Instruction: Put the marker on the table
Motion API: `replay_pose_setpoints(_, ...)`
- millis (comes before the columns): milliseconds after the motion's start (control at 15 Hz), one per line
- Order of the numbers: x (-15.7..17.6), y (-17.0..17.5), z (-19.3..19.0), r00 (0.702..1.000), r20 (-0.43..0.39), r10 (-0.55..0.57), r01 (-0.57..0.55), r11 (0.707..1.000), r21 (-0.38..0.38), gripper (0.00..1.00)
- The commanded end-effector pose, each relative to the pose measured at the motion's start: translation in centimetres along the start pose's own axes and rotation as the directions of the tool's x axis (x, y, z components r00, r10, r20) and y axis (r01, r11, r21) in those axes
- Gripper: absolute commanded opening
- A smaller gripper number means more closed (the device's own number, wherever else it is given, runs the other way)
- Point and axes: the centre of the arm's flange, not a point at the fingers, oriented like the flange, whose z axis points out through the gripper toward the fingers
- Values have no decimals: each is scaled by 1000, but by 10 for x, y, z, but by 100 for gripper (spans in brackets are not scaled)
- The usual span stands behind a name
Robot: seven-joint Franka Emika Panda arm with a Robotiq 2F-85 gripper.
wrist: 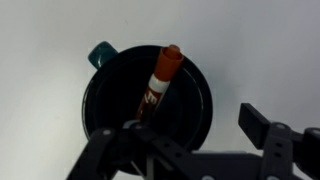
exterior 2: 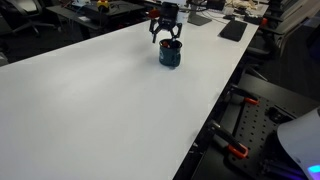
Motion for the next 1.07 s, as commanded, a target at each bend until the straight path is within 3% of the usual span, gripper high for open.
replay_pose_setpoints(0, -16, 0, -4, 999, -33, -29, 30, 999, 13, 100)
replay_pose_setpoints(667, -52, 1, 1, 986, -144, -80, 87, 996, 38, 100)
replay_pose_setpoints(800, -32, -13, 5, 991, -118, -63, 67, 997, 31, 100)
replay_pose_setpoints(1000, -37, -7, 5, 992, -113, -63, 67, 997, 29, 100)
